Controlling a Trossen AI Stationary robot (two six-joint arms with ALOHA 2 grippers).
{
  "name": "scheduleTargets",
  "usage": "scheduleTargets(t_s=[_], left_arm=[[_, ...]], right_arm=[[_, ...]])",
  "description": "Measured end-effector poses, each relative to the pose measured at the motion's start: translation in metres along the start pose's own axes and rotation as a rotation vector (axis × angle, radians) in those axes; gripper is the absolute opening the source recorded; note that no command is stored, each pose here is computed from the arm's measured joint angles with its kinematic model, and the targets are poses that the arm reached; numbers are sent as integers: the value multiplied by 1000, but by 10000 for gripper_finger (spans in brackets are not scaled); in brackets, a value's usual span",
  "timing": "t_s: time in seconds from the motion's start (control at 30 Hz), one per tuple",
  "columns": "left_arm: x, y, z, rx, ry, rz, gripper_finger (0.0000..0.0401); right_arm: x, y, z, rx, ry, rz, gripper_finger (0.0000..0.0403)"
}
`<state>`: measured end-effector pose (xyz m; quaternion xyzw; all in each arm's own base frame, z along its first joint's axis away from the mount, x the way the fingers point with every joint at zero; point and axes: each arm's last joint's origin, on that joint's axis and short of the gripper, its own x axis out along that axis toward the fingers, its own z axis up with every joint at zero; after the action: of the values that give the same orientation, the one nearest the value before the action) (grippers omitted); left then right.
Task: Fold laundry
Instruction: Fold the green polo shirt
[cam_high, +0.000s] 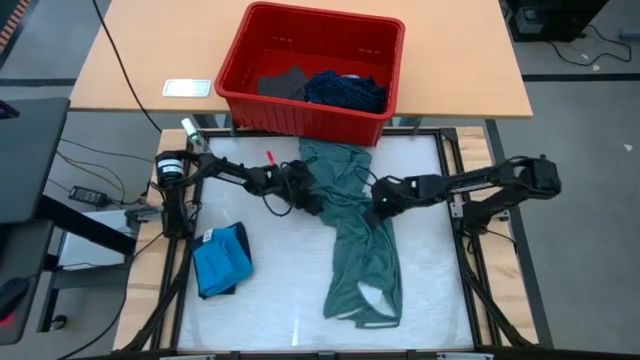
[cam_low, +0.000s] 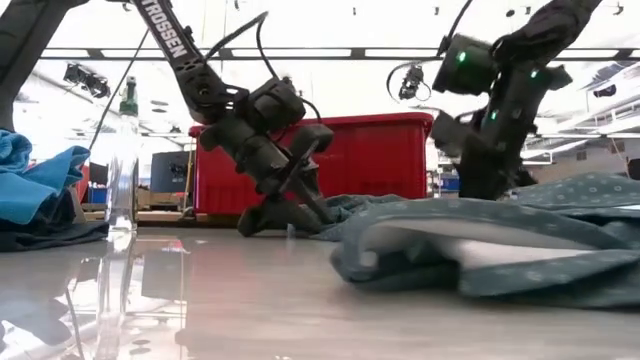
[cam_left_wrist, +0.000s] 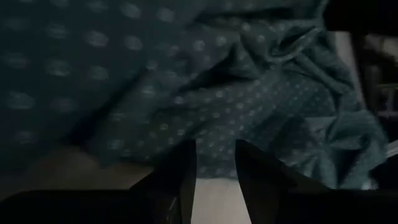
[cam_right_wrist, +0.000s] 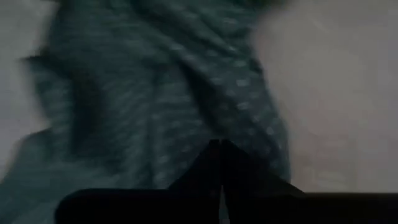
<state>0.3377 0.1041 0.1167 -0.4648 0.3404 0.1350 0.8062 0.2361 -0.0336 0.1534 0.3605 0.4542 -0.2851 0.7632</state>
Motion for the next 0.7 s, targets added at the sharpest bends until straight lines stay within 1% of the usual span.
scheduleTargets(t_s=[0.1, 0.13, 0.2, 0.23, 0.3, 0.4, 0.47, 0.5, 0.57, 0.67, 0.7], left_arm=[[-14, -14, -4, 137, -12, -3, 114], [-21, -25, -3, 207, -39, -37, 111], [-38, -56, -7, 374, -72, -147, 104], [-44, -70, -15, 455, -69, -201, 100], [-49, -93, -34, 589, -52, -263, 94], [-47, -124, -73, 755, -78, -291, 97], [-43, -144, -105, 857, -102, -330, 112], [-40, -152, -120, 884, -116, -345, 123], [-30, -160, -150, 928, -135, -324, 153], [-18, -167, -176, 962, -194, -278, 204], [-14, -172, -181, 954, -192, -287, 220]], right_arm=[[-19, 11, -7, -60, -13, 102, 38], [-27, 16, -12, -76, -21, 143, 47], [-43, 26, -23, -103, -34, 220, 66], [-50, 31, -30, -123, -34, 257, 76], [-62, 42, -49, -173, -27, 317, 96], [-76, 56, -86, -289, -13, 373, 125], [-81, 63, -113, -392, 0, 397, 142], [-83, 66, -125, -440, 8, 406, 150], [-83, 69, -150, -540, 34, 412, 166], [-78, 72, -180, -646, 68, 412, 190], [-74, 74, -188, -667, 77, 418, 199]])
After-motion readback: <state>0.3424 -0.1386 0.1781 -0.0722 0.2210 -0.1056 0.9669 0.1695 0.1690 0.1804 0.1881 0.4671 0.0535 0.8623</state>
